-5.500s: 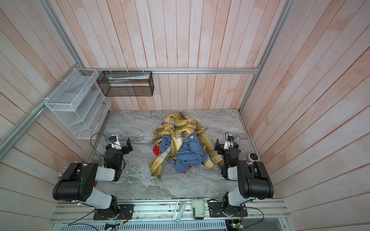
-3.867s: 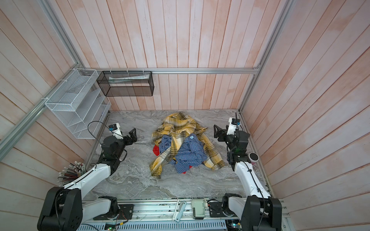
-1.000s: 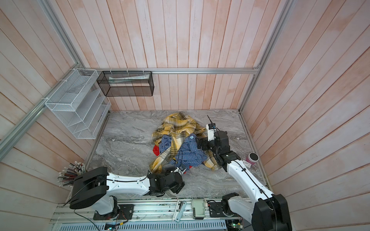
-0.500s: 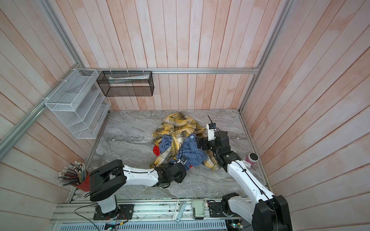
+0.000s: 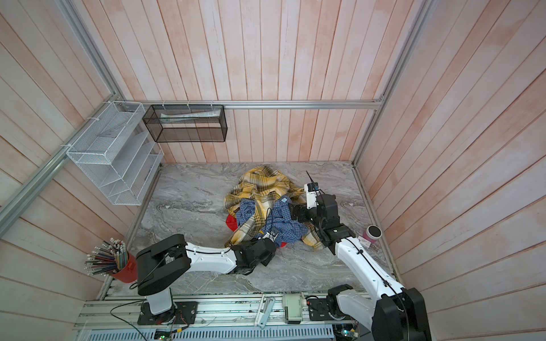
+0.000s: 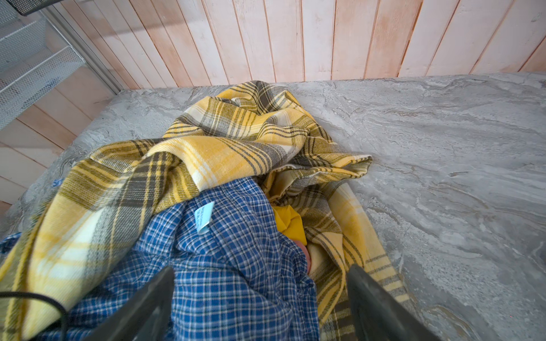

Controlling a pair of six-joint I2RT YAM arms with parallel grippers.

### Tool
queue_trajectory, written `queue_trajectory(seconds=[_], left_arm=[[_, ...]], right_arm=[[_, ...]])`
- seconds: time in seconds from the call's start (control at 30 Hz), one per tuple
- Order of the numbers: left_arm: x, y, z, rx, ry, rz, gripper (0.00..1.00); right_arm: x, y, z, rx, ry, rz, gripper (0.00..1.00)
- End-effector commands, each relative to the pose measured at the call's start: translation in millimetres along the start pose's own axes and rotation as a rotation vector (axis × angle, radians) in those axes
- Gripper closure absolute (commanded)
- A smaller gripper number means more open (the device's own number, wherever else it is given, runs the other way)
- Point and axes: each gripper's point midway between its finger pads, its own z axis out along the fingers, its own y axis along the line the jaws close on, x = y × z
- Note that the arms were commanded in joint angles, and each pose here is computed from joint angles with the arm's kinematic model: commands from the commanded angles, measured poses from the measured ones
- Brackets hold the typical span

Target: Pick out a specific cloth from the pile

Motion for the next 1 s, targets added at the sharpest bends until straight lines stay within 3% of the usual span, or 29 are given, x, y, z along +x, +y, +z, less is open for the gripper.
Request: queue_trajectory(seconds=[0.0,0.03,0.23,0.47,0.7,0.8,0.97], left_arm=[[-28,5,-9,-0.021,-0.062,0.037,0.91],[-38,7,-17,-0.025,-0.083,0.048,1.0],[-106,16,-69,-0.017,-0.232,0.159,1.0],[-159,15,-107,0.0,-0.327,0.317,1.0],[-217,41,-132,0.059,-0.421,0.31,1.0],[-244,57,-132,0.091,-0.468,0.291,1.0],[-256,77,-92,0.196,-0.423,0.269,1.0]], right_arm=[[-3,5,-5,-0.031,-0.024,-0.013,0.09],[-4,7,-6,-0.039,-0.031,-0.016,0.09],[-2,7,-4,-0.073,-0.054,-0.006,0.06],[15,-7,19,-0.095,-0.025,0.1,0.06],[9,-9,26,-0.136,-0.043,0.138,0.06],[10,-14,29,-0.119,-0.035,0.141,0.06],[29,-25,41,-0.078,0.037,0.173,0.09]])
